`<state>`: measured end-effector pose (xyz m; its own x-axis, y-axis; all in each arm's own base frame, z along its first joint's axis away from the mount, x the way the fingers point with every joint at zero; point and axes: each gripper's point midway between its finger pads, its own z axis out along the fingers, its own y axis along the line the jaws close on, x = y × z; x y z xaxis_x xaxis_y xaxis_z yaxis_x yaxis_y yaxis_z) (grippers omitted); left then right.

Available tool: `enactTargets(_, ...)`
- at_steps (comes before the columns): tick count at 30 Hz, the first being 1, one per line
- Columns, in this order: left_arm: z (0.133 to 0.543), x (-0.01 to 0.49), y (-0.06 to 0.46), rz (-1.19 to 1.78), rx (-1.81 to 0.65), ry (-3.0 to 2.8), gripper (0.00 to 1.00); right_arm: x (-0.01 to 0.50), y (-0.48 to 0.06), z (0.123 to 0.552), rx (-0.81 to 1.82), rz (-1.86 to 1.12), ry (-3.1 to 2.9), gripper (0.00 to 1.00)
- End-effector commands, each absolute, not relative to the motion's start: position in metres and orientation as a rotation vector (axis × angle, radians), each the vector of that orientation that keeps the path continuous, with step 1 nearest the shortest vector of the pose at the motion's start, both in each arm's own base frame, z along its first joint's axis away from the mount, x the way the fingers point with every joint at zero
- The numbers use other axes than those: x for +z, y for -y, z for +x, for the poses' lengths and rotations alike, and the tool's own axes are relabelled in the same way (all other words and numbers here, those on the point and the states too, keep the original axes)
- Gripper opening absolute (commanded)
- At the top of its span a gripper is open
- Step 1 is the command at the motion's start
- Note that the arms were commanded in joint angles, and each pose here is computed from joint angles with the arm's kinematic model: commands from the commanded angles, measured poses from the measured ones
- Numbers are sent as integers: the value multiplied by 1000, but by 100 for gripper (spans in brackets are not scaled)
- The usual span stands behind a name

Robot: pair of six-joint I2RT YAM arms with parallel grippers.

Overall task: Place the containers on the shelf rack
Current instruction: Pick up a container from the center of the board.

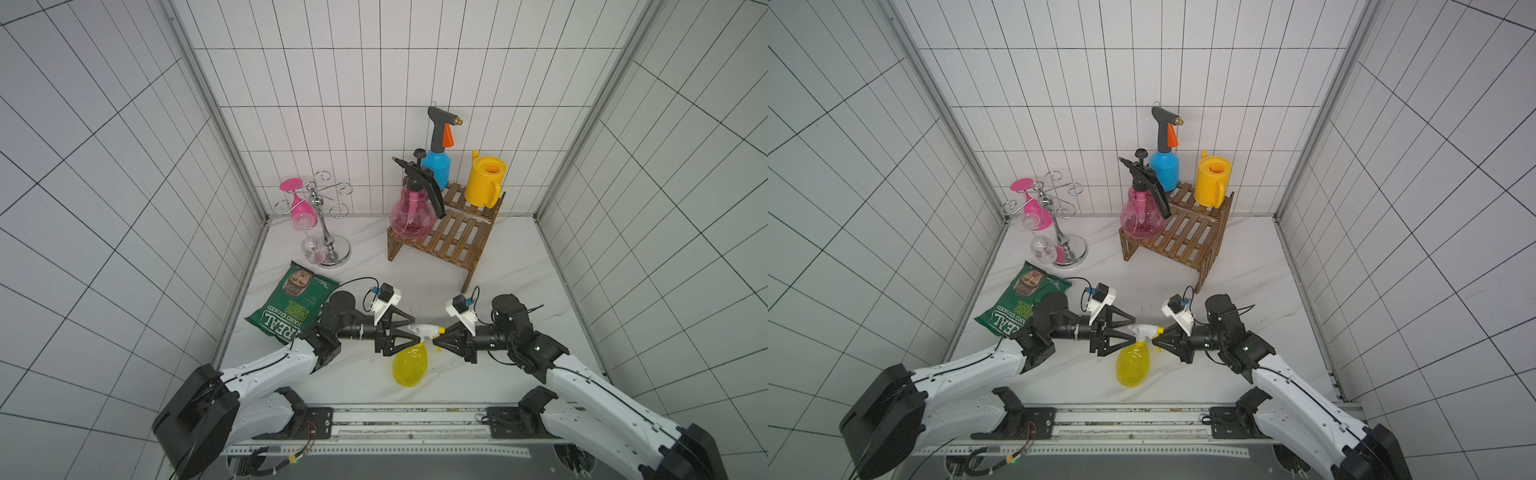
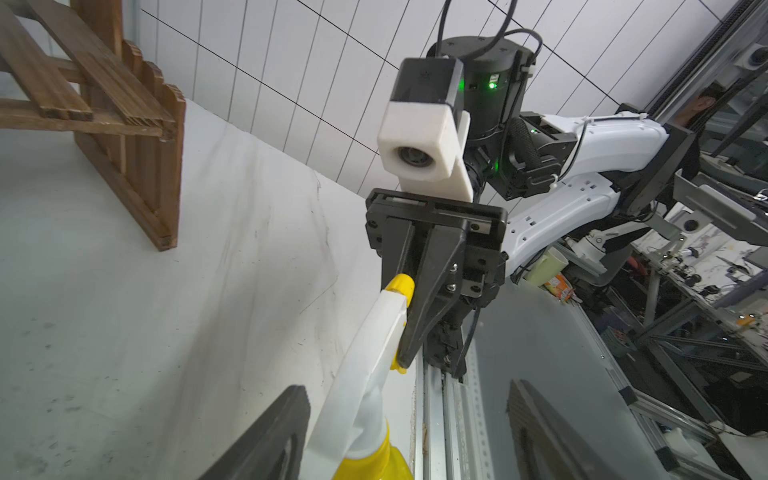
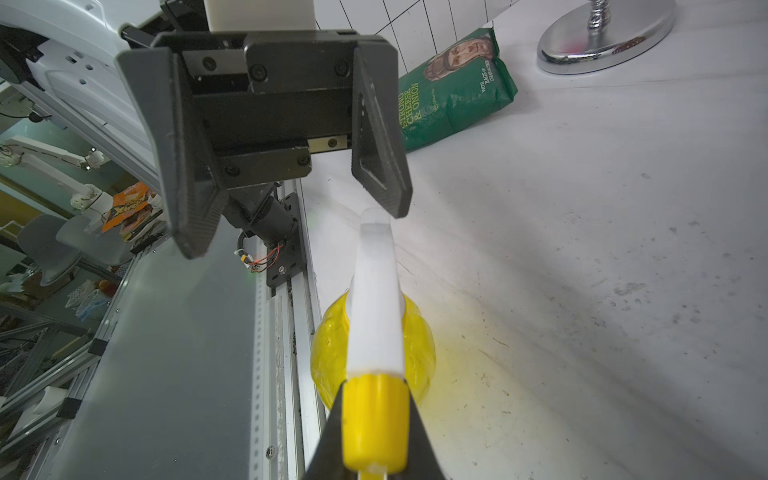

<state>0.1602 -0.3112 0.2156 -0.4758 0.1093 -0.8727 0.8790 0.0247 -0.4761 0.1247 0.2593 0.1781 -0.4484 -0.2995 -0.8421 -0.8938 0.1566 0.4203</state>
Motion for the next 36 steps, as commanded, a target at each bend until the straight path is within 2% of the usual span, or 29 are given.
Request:
enactTargets(1, 149, 221, 320, 1103, -1576, -1632, 72, 200, -266, 122, 1322, -1173, -1752, 0)
enactTargets(8, 147, 214, 329, 1141, -1595, -1675, 64, 200, -268, 118, 1329, -1193, -1743, 0)
enactTargets(24, 147, 202, 330, 1187, -1569, -1748, 58, 210, -266, 108, 1356, -1220, -1669, 0)
enactTargets(36, 138, 207, 329, 1229, -1612, -1717, 44, 210, -267, 107, 1363, -1224, -1669, 0)
